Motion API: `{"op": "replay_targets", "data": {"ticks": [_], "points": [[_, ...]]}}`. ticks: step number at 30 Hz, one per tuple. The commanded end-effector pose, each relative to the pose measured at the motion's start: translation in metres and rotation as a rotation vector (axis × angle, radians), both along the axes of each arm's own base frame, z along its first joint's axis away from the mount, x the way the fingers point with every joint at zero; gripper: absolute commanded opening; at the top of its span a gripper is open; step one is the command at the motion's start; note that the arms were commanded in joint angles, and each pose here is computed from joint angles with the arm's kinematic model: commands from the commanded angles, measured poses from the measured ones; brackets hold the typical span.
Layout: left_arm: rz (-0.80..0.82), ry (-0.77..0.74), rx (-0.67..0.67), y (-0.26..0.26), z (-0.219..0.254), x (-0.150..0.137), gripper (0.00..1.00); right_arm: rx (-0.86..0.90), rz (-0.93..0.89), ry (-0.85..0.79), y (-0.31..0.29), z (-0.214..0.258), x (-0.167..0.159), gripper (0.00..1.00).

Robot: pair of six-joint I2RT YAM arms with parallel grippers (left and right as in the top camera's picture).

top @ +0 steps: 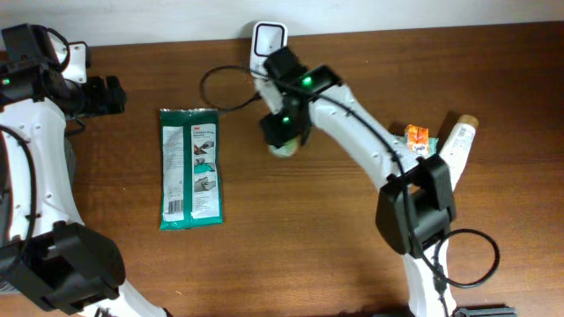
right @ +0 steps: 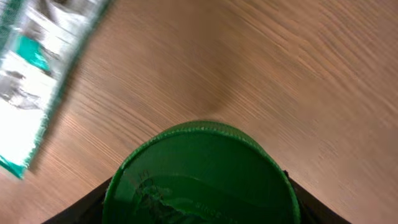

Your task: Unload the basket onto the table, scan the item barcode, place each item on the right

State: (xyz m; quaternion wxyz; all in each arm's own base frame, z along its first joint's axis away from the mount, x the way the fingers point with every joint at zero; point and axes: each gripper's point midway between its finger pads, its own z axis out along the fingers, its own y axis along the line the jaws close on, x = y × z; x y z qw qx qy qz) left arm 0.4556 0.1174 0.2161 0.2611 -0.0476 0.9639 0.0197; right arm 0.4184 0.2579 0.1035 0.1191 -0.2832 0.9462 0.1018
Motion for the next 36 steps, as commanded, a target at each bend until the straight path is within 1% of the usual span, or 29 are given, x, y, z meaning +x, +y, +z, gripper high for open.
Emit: {"op": "replay_targets", "data": {"ticks": [1,2,5,6,8,9,10,11,12,13,15,17,18,19,21,22,23,28,29,32,34,36], "points": [[-0.011,-0.004,-0.002,0.001,0.000,0.002,0.99,-0.013,0.013,-0.004,-0.015,0.006,0.000,0.62],[-0.011,-0.004,-0.002,0.001,0.000,0.002,0.99,-0.016,0.018,0.000,-0.017,0.002,-0.001,0.63],[-0.011,-0.004,-0.002,0.001,0.000,0.002,0.99,0.003,0.171,0.042,-0.012,-0.015,-0.019,0.64],[-0.011,-0.004,-0.002,0.001,0.000,0.002,0.99,0.006,0.209,0.054,-0.012,-0.020,-0.024,0.66],[-0.012,-0.004,-0.002,0.001,0.000,0.002,0.99,-0.006,0.252,0.068,-0.015,-0.031,-0.030,0.68],[-0.011,-0.004,-0.002,0.001,0.000,0.002,0.99,-0.010,0.261,0.073,-0.016,-0.033,-0.032,0.71],[-0.011,-0.004,-0.002,0.001,0.000,0.002,0.99,-0.011,0.260,0.074,-0.017,-0.033,-0.032,0.74],[-0.011,-0.004,-0.002,0.001,0.000,0.002,0.99,-0.011,0.260,0.071,-0.017,-0.033,-0.031,0.84],[-0.011,-0.004,-0.002,0.001,0.000,0.002,0.99,-0.010,0.259,0.071,-0.017,-0.033,-0.031,0.97],[-0.011,-0.004,-0.002,0.001,0.000,0.002,0.99,-0.010,0.258,0.072,-0.017,-0.033,-0.032,0.98],[-0.011,-0.004,-0.002,0.001,0.000,0.002,0.99,-0.005,0.214,0.082,-0.017,-0.027,-0.031,0.99],[-0.011,-0.004,-0.002,0.001,0.000,0.002,0.99,0.005,0.119,0.093,-0.016,-0.009,-0.026,0.99],[-0.011,-0.004,-0.002,0.001,0.000,0.002,0.99,0.015,0.048,0.097,-0.015,0.002,-0.023,0.98],[-0.011,-0.004,-0.002,0.001,0.000,0.002,0.99,0.041,-0.062,0.107,-0.012,0.016,-0.018,0.98],[-0.011,-0.004,-0.002,0.001,0.000,0.002,0.99,0.090,-0.315,0.157,-0.009,0.023,-0.013,0.98],[-0.011,-0.004,-0.002,0.001,0.000,0.002,0.99,0.096,-0.365,0.174,-0.008,0.023,-0.014,0.98],[-0.011,-0.004,-0.002,0.001,0.000,0.002,0.99,0.105,-0.401,0.183,-0.005,0.018,-0.014,0.98],[-0.011,-0.004,-0.002,0.001,0.000,0.002,0.99,0.110,-0.383,0.156,0.009,0.007,-0.009,0.98],[-0.011,-0.004,-0.002,0.001,0.000,0.002,0.99,0.100,-0.396,0.154,0.007,0.005,-0.008,0.95],[-0.011,-0.004,-0.002,0.001,0.000,0.002,0.99,0.039,-0.545,0.151,-0.007,-0.007,-0.004,0.94],[-0.011,-0.004,-0.002,0.001,0.000,0.002,0.99,0.021,-0.582,0.156,-0.010,-0.014,-0.002,0.95],[-0.011,-0.004,-0.002,0.001,0.000,0.002,0.99,0.011,-0.582,0.166,-0.011,-0.021,-0.003,0.95]]}}
